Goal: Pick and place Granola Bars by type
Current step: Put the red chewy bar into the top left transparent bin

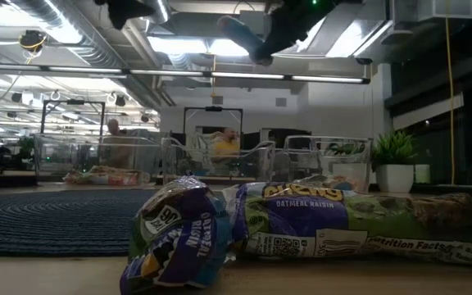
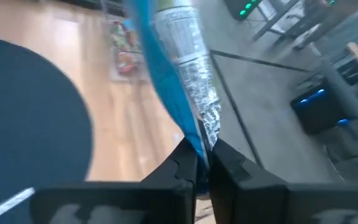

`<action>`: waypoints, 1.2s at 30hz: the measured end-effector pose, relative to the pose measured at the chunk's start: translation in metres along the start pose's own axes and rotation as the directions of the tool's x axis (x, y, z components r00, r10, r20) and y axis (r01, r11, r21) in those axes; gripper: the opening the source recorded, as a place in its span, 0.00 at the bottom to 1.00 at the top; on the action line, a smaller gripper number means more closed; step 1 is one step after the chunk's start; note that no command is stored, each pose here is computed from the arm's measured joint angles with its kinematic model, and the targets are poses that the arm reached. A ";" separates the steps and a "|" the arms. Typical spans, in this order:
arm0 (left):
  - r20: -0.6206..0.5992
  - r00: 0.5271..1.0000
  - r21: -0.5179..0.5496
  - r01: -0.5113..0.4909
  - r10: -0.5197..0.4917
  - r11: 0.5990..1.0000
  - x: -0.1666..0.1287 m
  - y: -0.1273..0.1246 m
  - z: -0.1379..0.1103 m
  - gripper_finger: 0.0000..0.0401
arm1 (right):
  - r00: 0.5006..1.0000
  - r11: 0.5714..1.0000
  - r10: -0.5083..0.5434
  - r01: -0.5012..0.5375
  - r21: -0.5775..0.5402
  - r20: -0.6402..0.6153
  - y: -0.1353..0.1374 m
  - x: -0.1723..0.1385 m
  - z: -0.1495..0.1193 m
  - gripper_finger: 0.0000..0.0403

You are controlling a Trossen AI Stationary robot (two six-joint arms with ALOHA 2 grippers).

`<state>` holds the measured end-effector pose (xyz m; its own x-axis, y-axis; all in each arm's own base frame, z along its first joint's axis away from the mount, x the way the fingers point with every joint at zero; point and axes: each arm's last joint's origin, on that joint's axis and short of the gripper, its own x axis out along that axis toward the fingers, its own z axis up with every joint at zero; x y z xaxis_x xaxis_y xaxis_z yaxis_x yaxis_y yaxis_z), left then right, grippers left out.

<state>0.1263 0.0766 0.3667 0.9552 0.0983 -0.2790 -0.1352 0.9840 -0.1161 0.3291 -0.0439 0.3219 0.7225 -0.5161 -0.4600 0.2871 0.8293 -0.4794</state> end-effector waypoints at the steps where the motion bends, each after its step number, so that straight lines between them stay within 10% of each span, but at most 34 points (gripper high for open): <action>1: 0.009 1.000 -0.002 -0.007 0.007 1.000 0.004 0.001 0.002 0.57 | 1.000 1.000 -0.011 0.011 -0.011 0.002 -0.004 0.001 0.001 0.06; 36: 0.150 0.989 -0.005 -0.010 0.010 1.000 0.153 0.010 0.015 0.52 | 0.992 0.994 0.047 -0.036 -0.099 0.115 -0.043 0.011 0.007 0.06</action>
<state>0.2753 0.1040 0.3365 0.9825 0.1298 -0.1337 -0.1458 0.9823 -0.1179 0.3294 -0.0838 0.3422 0.8027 -0.4483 -0.3933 0.1973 0.8220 -0.5341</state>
